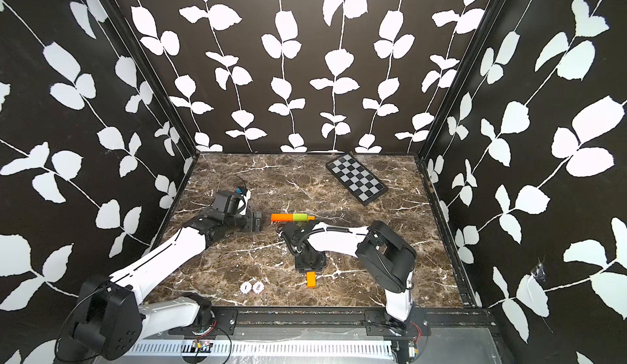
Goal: Assemble the number 7 with building blocks
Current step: Assemble the building block at the center of the board.
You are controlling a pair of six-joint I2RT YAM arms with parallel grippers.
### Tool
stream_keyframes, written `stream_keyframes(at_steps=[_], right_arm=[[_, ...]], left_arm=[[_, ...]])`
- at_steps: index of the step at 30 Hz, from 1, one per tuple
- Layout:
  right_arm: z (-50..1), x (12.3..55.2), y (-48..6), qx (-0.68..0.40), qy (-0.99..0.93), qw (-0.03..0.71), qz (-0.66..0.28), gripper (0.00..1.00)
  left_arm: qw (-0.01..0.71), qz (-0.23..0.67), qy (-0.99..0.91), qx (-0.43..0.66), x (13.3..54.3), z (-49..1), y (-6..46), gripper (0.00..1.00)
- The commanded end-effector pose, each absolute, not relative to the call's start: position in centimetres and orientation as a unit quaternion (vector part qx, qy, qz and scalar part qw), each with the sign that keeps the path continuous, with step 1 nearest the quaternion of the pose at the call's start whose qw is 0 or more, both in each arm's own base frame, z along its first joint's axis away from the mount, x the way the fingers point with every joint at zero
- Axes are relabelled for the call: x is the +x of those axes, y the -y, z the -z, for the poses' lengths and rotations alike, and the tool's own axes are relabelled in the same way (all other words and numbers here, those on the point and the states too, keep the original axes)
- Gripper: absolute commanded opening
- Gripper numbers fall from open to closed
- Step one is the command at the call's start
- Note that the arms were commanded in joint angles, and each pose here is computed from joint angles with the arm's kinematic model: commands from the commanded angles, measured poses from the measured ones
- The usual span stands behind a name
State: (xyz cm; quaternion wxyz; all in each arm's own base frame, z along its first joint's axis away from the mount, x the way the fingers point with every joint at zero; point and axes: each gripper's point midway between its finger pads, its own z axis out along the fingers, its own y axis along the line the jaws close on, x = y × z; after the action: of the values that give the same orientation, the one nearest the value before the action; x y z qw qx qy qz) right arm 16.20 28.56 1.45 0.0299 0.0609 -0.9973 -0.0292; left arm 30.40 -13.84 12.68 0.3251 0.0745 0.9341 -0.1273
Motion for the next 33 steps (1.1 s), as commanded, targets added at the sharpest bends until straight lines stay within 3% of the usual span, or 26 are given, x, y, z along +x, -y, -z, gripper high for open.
stream_keyframes(at_steps=[1,13,33], right_arm=[[0.58,17.14,-27.82,0.051,0.999,0.018,0.001,0.37],[0.58,17.11,-27.74,0.038,0.999,0.021,-0.004,0.32],[0.29,18.00,-28.49,0.027,0.999,0.017,-0.002,0.33]], left_arm=[[0.332,0.125,-0.932,0.079,29.91,-13.16,13.59,0.93],[0.333,0.127,-0.931,0.083,29.85,-13.20,13.65,0.93],[0.339,0.131,-0.927,0.089,29.68,-13.28,13.72,0.94]])
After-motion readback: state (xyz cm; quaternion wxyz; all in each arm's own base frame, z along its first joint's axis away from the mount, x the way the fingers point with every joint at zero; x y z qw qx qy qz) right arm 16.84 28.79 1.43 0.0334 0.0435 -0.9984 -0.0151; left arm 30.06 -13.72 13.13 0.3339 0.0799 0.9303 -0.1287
